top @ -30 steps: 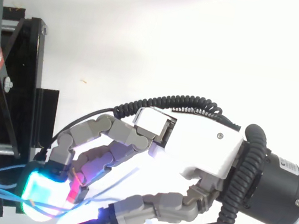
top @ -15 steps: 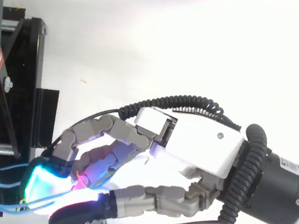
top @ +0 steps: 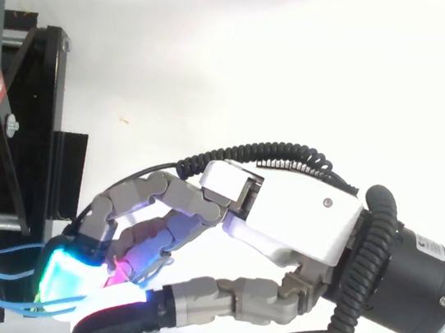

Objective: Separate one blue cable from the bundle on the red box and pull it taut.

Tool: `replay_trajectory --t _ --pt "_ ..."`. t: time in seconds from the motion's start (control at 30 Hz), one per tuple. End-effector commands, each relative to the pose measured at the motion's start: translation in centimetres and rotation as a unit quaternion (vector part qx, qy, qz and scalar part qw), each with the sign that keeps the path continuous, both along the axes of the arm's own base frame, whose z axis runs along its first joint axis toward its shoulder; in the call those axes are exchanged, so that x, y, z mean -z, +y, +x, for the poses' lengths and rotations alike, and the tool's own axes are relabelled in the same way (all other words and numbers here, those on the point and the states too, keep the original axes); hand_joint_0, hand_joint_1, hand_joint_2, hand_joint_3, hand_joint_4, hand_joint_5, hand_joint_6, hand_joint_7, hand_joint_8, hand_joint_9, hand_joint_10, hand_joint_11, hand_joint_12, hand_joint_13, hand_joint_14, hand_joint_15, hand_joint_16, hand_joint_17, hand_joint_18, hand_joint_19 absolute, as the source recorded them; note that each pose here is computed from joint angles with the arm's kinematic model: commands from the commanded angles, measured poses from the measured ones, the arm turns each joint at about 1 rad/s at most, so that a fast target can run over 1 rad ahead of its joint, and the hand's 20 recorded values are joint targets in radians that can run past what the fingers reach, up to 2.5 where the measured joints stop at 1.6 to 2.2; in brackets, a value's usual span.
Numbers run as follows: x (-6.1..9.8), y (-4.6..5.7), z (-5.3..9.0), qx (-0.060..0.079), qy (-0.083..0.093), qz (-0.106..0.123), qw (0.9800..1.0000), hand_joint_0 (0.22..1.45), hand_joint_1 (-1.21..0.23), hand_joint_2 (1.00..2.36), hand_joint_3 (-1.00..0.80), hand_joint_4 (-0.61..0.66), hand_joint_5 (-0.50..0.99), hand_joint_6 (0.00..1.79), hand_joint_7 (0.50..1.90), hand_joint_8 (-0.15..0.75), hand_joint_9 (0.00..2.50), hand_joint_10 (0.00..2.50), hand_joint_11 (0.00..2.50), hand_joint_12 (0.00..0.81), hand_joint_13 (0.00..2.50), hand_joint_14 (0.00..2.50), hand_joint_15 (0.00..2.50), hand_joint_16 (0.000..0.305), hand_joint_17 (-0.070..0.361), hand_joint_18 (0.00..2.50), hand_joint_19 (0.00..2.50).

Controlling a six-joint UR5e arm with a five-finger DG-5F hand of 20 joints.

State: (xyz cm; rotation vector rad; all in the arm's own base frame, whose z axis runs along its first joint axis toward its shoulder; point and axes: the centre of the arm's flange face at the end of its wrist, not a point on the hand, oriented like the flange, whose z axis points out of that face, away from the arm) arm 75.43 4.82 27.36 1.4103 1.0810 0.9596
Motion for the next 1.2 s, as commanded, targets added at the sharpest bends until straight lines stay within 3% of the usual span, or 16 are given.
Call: replay_trajectory --t 0.0,0.13,0.27,0.43,0.57,0.87,1.07,1.17 --pt "-0.01 -0.04 -0.01 0.0 0.0 0.0 1.0 0.56 -0.59 1.0 -0.45 0.03 -0.09 0.88 0.82 0.269 1.07 0.02 0.54 0.345 0.75 0.02 0.46 0.046 0.104 0.59 0.65" --pt "0.0 -0.05 -0.03 0.0 0.001 -0.001 1.0 0.56 -0.67 1.01 -0.31 0.02 -0.1 0.88 0.83 0.272 1.07 0.02 0.54 0.348 0.74 0.02 0.46 0.046 0.104 0.59 0.66" --pt "0.0 -0.05 -0.03 0.0 0.001 -0.001 1.0 0.58 -0.75 1.01 -0.19 0.0 -0.1 0.9 0.76 0.291 1.05 0.02 0.53 0.376 0.76 0.02 0.46 0.053 0.12 0.63 0.63" --pt "0.11 -0.04 -0.01 0.0 0.002 -0.001 1.0 0.6 -0.79 1.01 -0.19 0.02 -0.13 0.92 0.69 0.284 1.0 0.02 0.54 0.369 0.75 0.02 0.46 0.052 0.117 0.63 0.62" --pt "-0.02 0.08 0.0 -0.001 0.0 0.0 1.0 0.55 -0.68 1.0 -0.44 0.04 -0.12 0.88 0.74 0.269 1.02 0.02 0.54 0.347 0.73 0.02 0.46 0.047 0.106 0.59 0.65" --pt "-0.02 0.06 -0.01 0.0 0.0 0.0 1.0 0.48 -0.49 1.0 -0.5 0.06 -0.11 0.86 0.77 0.29 1.05 0.02 0.53 0.376 0.75 0.02 0.46 0.053 0.119 0.59 0.65" --pt "0.0 -0.06 -0.03 0.001 0.001 0.0 1.0 0.56 -0.77 1.01 -0.43 0.05 -0.14 0.9 0.71 0.261 0.96 0.02 0.55 0.347 0.72 0.02 0.47 0.048 0.108 0.56 0.64" --pt "0.0 -0.06 -0.03 0.001 0.001 -0.001 1.0 0.61 -0.83 1.01 -0.41 0.06 -0.16 0.93 0.65 0.237 0.92 0.02 0.57 0.339 0.71 0.02 0.46 0.046 0.104 0.56 0.62"
